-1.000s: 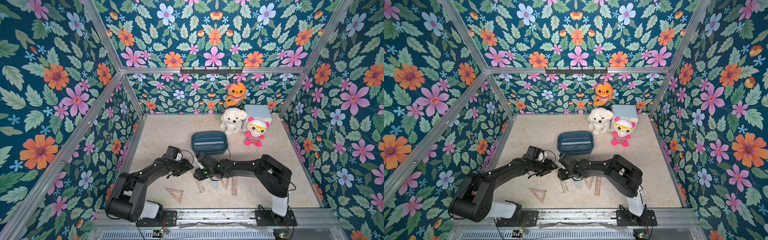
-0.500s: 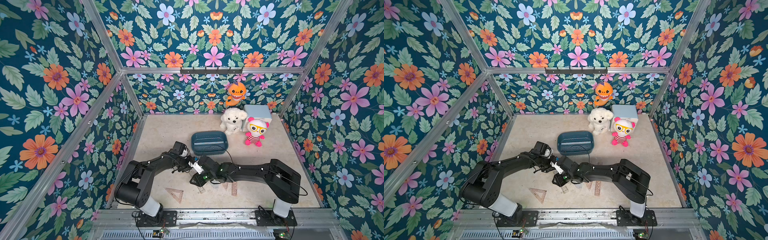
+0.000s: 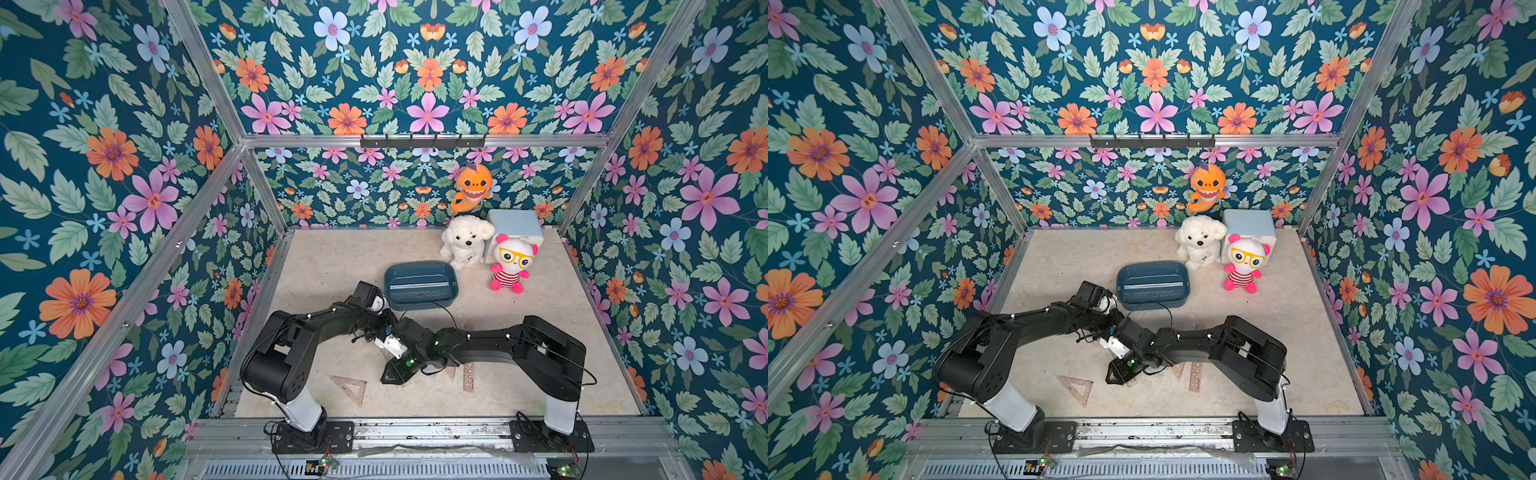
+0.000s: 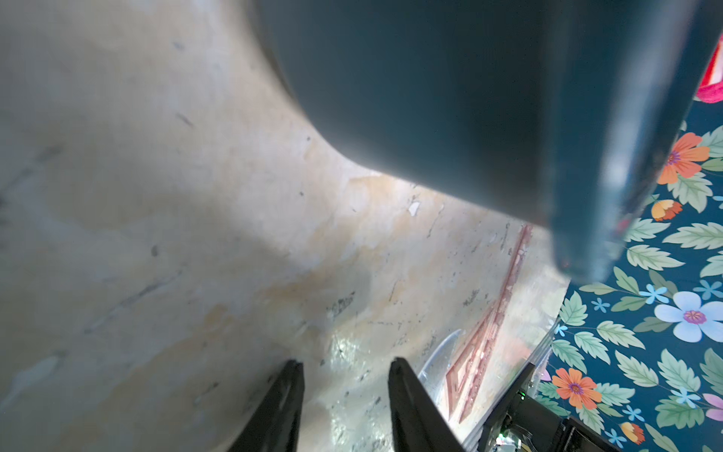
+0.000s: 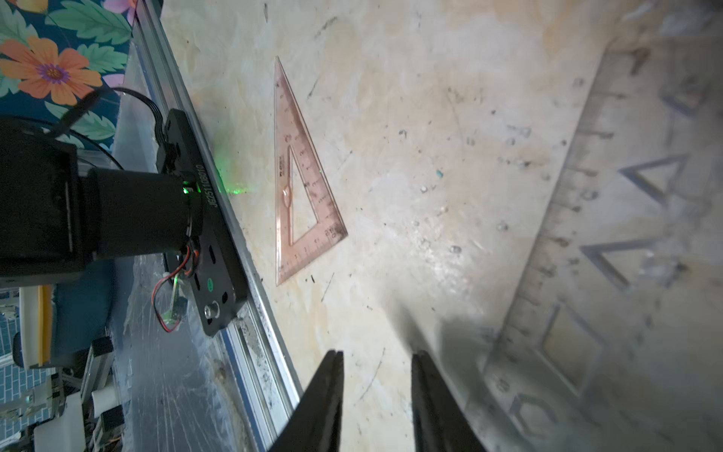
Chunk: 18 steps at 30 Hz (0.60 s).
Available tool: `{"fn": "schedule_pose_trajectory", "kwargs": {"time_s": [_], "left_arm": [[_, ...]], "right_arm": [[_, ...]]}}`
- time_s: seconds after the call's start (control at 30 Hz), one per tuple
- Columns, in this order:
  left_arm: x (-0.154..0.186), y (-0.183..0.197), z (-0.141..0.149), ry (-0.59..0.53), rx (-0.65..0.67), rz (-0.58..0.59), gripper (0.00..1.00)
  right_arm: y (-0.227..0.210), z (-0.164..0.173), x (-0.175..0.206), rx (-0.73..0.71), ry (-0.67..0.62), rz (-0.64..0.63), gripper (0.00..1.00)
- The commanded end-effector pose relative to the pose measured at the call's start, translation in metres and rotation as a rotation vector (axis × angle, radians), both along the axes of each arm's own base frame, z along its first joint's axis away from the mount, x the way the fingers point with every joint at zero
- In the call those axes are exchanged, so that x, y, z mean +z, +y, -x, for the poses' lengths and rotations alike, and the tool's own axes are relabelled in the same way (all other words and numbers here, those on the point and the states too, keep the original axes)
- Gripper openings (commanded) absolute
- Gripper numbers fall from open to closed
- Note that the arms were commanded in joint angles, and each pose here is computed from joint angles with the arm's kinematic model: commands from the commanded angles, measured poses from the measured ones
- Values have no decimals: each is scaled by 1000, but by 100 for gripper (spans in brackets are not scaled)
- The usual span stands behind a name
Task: Put the scattered rulers into the storage box
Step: Pick up the ruler from the center of the board.
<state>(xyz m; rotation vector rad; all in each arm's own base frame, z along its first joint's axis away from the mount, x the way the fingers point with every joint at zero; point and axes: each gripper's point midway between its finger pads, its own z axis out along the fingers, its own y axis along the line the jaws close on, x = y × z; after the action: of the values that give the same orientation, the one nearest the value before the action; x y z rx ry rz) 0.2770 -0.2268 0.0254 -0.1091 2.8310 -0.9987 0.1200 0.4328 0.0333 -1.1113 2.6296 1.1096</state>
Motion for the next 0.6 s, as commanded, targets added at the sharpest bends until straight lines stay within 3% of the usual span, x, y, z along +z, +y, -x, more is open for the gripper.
{"fn": "schedule_pose_trajectory", "kwargs": {"time_s": [0.0,0.33,0.57], "left_arm": [[-22,18,19,72,7,-99,42],[-33,34,46,116,10,-142,40],[-36,49,69,149,40,-170,40]], "right_arm": [[-15,8,-11,-6,36,69,32],[-71,-9,-34,-48,-56,277,29],[-85,-33,-38,-94,-88,298,27]]}}
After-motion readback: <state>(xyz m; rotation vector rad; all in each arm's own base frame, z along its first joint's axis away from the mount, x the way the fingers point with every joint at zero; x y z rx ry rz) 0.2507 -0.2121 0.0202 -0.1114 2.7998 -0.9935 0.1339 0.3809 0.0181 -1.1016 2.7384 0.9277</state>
